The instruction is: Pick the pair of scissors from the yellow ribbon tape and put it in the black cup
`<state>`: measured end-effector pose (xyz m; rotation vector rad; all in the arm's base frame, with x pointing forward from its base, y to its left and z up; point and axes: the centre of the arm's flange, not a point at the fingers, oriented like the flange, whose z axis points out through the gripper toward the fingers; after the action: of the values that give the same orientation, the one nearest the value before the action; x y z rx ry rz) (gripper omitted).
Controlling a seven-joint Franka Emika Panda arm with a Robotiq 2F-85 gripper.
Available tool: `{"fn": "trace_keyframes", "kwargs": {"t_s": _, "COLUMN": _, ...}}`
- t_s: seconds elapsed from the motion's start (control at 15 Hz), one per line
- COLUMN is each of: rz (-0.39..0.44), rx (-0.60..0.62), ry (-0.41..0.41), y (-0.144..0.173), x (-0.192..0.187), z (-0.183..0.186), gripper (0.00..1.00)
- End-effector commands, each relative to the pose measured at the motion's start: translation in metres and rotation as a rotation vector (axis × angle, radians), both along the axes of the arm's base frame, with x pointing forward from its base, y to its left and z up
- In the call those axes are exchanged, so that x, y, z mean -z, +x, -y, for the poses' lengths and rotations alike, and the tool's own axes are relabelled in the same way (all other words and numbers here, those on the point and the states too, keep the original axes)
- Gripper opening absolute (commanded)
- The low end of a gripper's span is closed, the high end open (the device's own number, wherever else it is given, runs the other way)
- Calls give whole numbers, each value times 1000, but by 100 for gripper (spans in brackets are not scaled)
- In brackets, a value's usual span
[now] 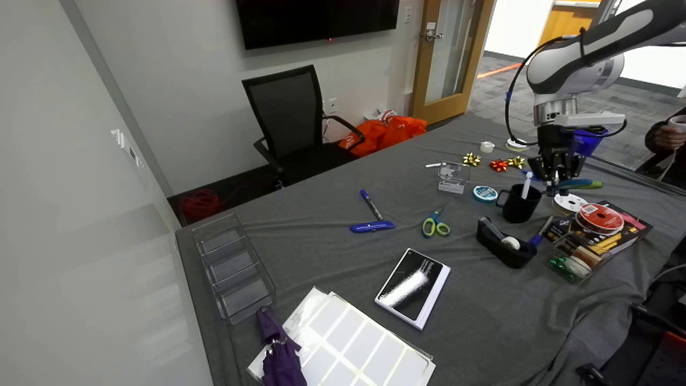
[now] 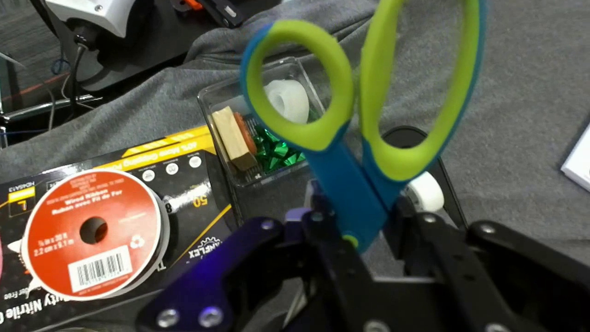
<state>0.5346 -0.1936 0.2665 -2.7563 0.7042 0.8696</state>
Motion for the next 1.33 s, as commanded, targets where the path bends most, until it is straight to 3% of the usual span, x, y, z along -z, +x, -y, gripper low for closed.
{"fn": "trace_keyframes", "kwargs": {"t_s": 0.0, "rz": 3, "rx": 53, "ry": 64, "y": 20, "x": 1, "z": 13, "gripper": 8}}
{"fn": "trace_keyframes", "kwargs": {"t_s": 0.67, "rz": 12, "rx": 150, "ry": 128, "y": 50, "x": 34, "z": 24, "gripper": 8}}
{"fn": "trace_keyframes", "kwargs": {"t_s": 1.27, "rz": -54, "rx": 184, "ry": 84, "y": 54, "x": 60, "z": 46, "gripper": 8}}
